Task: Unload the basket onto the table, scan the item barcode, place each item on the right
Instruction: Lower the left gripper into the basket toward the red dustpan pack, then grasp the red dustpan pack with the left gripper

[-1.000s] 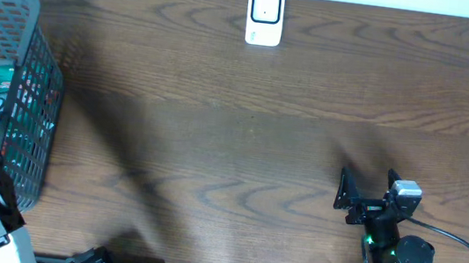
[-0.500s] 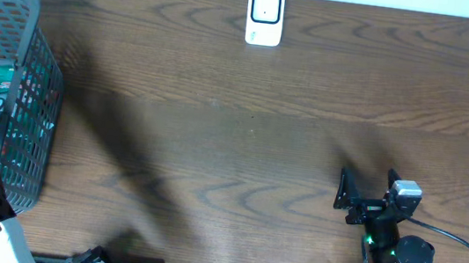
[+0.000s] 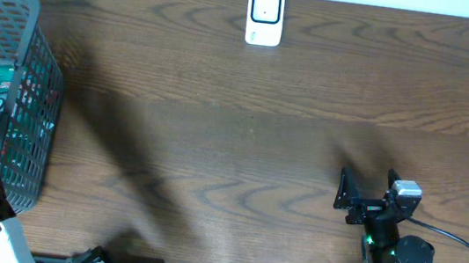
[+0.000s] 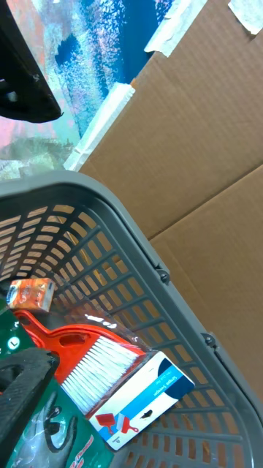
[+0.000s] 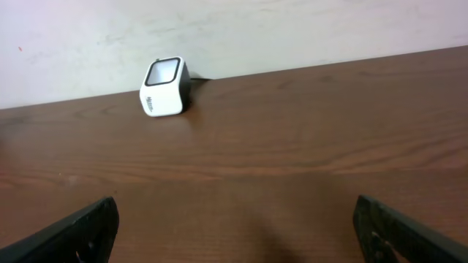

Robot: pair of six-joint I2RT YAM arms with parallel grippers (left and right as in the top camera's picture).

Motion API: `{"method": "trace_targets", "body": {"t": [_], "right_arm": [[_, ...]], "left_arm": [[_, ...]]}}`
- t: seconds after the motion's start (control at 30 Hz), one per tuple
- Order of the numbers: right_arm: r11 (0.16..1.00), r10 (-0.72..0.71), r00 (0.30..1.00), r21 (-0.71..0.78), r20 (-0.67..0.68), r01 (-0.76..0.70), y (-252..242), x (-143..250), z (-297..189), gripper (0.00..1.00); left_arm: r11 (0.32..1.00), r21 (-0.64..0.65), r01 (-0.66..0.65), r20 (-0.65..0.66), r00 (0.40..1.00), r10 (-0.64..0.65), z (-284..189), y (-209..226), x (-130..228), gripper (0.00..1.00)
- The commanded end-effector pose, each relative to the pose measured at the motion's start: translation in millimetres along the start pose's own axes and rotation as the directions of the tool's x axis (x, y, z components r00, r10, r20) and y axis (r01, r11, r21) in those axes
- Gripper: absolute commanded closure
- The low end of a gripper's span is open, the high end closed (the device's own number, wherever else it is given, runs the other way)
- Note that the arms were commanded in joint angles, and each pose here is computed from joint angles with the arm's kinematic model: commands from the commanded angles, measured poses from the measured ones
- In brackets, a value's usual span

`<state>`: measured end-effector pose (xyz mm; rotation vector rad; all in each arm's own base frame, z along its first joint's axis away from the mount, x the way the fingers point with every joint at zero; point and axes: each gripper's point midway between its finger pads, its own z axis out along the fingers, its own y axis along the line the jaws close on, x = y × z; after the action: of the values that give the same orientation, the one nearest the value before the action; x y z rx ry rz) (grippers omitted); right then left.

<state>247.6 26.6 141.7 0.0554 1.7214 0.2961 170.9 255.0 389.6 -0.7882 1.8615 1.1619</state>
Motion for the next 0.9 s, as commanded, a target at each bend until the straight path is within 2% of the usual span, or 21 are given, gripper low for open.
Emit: {"method": "trace_targets", "body": {"t": [0.0, 0.4, 0.77, 0.87], "right_arm": [[1.000, 0.005, 1.000, -0.003, -0.008, -0.005, 0.4, 2.2, 0.2, 0.01], [1.000, 0.006, 1.000, -0.003, -0.008, -0.006, 0.4, 2.2, 0.2, 0.01], [1.000, 0.005, 1.000, -0.003, -0.008, -0.005, 0.4, 2.3, 0.2, 0.01], [1.000, 0.005, 1.000, -0.003, -0.008, -0.005, 0.4, 2.3, 0.2, 0.01]], "left_arm": [[1.000, -0.020, 0.019, 0.005, 1.000, -0.019, -1.6, 6.4, -3.1, 0.02], [1.000, -0.010, -0.002, -0.031, 1.000, 0.001, 7.4, -2.8, 8.6, 0.02], [0.998, -0.059, -0.028, -0.165, 0.986, 0.018, 42.9, 2.0, 37.1, 0.02], [0.999, -0.032, -0.034, -0.189, 0.982, 0.027, 52.9, -4.6, 43.2, 0.02]]}}
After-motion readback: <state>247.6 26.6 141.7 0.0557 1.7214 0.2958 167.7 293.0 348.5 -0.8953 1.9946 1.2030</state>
